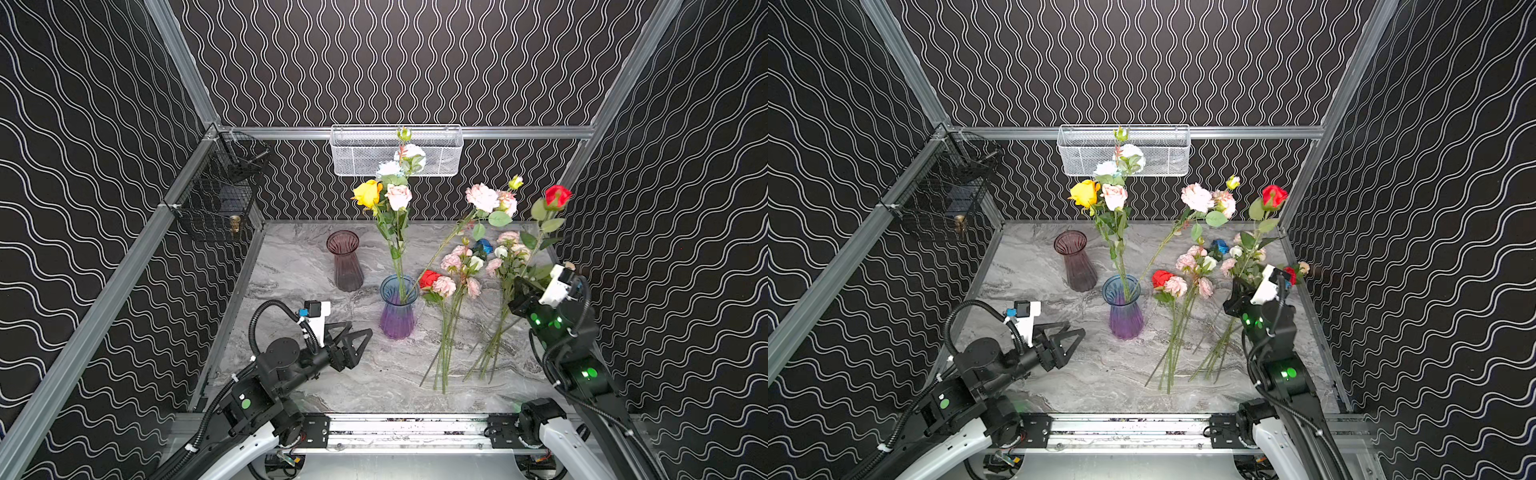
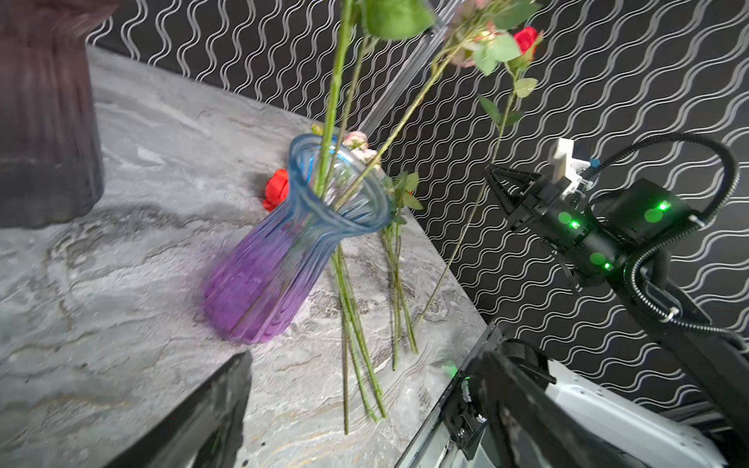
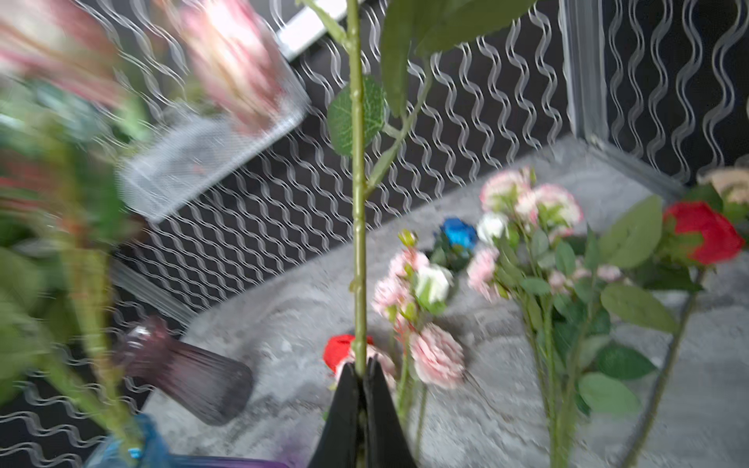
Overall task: Arrange flowers in a vase
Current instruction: Pick up the flower from the flowers, then place the flower in the vase.
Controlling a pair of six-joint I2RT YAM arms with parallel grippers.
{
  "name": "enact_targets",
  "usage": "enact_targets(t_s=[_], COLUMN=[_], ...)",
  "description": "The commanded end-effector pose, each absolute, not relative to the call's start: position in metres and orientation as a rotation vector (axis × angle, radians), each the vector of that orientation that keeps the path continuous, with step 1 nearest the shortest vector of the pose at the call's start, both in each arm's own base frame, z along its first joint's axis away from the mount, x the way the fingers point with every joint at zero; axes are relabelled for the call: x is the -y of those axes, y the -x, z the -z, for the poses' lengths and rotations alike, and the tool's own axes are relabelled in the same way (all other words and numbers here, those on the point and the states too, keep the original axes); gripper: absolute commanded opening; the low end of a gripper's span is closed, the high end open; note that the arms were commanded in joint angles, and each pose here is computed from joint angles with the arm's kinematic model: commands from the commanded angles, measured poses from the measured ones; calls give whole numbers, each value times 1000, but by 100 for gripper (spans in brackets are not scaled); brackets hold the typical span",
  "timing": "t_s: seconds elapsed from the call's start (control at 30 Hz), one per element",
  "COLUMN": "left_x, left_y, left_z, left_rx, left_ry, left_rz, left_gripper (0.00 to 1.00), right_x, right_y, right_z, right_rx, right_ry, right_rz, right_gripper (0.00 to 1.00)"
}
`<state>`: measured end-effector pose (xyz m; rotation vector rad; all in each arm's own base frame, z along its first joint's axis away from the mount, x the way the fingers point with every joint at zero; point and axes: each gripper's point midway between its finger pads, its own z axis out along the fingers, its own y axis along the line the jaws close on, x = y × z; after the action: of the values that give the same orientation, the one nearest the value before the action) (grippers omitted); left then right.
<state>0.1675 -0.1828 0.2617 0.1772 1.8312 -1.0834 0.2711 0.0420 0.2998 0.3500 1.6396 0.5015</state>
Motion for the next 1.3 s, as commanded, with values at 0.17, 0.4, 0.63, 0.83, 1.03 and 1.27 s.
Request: enact_targets(t_s=[0.17, 0.4, 0.63, 0.83, 1.03, 1.27], left_x=[202, 236, 273, 294, 290, 283], left_y=[-163, -167, -173, -180, -170, -164], left_z=[-321, -371, -404, -415, -422, -418], left_rx=[-1655, -1630, -1541, -1485, -1338, -1285], left_ry=[-368, -572, -684, -750, -767, -756], left_rz=[1110, 1106, 1203, 1234, 1247, 1244], left_gripper=[87, 82, 80, 76, 77, 67], right_x=[-74, -112, -143, -195, -249, -288], right_y=[-220, -207, -214, -204, -181, -170], right_z=[-366, -402, -399, -391, -384, -381], right_rx=[-1388, -1347, -1419, -1480, -1486, -1482], right_ry=[-72, 128, 242, 383, 536, 638], right_rz=[-701, -895, -977, -983, -1060, -1099], right_gripper=[0, 0, 0, 0, 0, 0])
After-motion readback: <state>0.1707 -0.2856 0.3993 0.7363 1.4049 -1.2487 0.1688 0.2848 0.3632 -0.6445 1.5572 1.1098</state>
